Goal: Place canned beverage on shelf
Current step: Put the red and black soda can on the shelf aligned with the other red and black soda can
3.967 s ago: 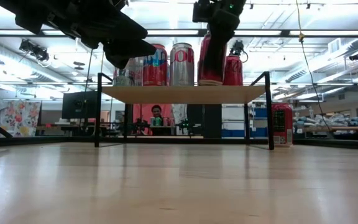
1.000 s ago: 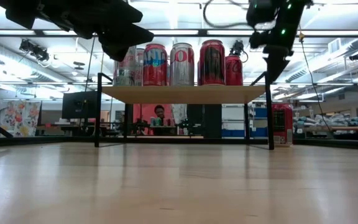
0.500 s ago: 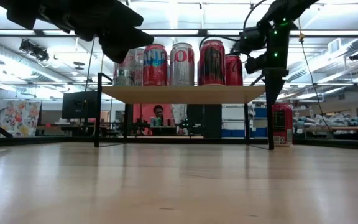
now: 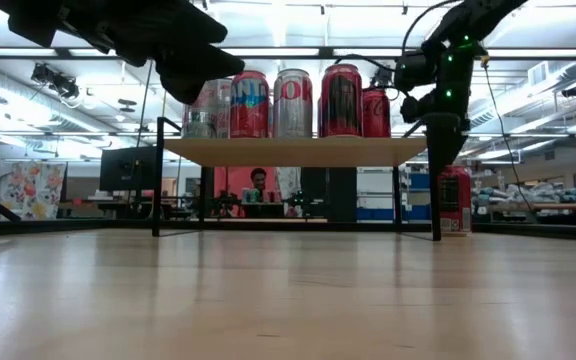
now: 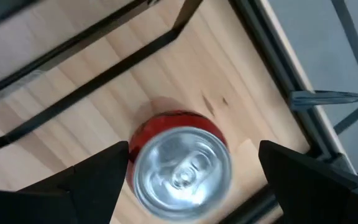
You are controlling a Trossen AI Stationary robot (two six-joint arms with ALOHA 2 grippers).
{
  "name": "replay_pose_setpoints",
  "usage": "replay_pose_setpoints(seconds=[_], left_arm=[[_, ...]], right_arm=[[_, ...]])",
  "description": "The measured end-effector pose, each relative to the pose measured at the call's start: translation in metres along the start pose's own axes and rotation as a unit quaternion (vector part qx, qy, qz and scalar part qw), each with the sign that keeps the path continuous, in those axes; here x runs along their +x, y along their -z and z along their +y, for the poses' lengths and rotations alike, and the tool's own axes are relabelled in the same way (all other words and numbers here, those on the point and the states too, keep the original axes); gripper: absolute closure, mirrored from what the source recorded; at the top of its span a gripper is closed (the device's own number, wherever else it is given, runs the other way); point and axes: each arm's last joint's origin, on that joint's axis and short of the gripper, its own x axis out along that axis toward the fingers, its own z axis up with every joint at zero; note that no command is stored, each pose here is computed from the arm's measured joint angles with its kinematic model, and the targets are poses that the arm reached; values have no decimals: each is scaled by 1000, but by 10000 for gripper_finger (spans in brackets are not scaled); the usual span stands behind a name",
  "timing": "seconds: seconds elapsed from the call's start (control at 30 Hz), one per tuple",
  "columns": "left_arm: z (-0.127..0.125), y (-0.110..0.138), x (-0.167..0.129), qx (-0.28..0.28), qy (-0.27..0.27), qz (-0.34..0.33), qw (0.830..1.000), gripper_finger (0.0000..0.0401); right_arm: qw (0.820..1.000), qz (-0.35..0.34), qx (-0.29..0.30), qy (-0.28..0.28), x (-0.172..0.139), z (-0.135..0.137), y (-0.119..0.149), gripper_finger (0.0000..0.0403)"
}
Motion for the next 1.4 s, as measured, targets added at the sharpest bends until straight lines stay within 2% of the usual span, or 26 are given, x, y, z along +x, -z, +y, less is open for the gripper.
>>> replay_pose_setpoints(seconds=[0.3,0.6,0.9,1.1,1.4], left_arm=[[-3,0,0,1,6,0,1000,188],[-3,0,0,1,6,-1,1000,188],[-3,0,0,1,6,-1,1000,188],[-3,0,0,-1,6,-1,1000,188],[-3,0,0,-2,6,-2,1000,188]], right_arm=[[1000,15,-1,-10,23,6,11,35],[999,25,-2,-20,30,14,19,75],[1000,-4,-1,-24,12,25,25,76],[1000,7,12,-19,0,30,35,76],[999,-34,30,-18,-29,40,50,76]])
